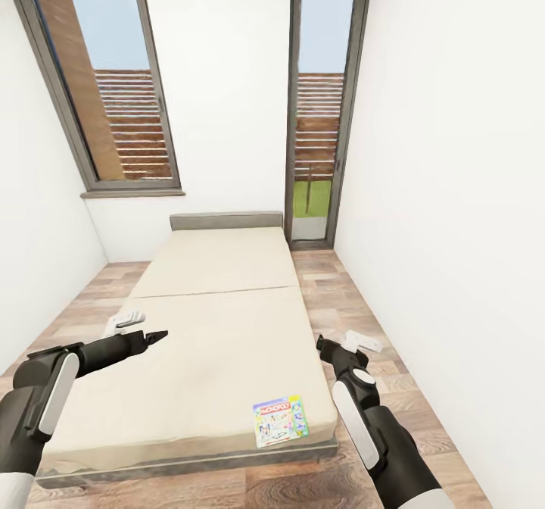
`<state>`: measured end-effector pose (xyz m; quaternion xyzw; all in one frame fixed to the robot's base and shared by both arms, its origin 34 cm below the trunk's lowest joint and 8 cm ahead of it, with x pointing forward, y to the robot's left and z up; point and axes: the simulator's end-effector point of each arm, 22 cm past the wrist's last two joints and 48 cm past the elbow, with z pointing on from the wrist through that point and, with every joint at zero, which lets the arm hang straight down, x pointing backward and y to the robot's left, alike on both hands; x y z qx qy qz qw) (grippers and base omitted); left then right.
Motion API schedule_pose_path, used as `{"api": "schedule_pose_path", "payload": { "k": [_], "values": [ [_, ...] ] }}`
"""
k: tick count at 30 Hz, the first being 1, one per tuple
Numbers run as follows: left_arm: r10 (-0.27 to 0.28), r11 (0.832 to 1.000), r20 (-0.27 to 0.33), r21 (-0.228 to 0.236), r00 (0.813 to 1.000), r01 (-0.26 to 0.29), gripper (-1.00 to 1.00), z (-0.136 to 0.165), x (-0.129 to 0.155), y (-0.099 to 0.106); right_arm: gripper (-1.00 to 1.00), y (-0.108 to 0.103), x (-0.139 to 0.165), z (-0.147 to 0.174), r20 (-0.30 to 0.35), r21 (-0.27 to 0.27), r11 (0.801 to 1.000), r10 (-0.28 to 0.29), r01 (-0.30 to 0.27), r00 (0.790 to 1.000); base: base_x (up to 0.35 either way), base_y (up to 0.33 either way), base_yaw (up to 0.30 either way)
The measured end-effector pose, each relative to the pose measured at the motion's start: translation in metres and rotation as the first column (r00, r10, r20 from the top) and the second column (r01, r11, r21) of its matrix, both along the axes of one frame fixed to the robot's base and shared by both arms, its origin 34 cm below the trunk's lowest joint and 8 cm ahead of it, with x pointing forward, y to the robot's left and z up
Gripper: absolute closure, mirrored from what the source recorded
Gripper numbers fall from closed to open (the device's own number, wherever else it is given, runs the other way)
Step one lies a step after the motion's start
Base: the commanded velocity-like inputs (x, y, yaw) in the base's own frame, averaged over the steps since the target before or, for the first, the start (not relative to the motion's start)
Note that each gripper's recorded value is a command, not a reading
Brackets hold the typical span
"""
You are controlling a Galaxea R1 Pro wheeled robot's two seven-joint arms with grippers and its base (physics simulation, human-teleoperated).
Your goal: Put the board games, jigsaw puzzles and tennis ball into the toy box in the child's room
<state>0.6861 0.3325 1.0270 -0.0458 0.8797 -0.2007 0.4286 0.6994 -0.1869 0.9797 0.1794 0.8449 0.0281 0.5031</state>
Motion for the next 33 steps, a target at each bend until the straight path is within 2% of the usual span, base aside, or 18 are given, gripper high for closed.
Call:
{"api": "schedule_pose_path", "payload": {
  "k": [33],
  "values": [
    [-0.001, 1.000, 0.003, -0.004, 1.000, 0.001, -1.00, 0.0011, 0.0002, -0.0006, -1.00, 0.0004, -0.0010, -0.0037, -0.008, 0.002, 1.000, 0.000, 0.000, 1.000, -0.017, 0.014, 0.000]
  ]
}}
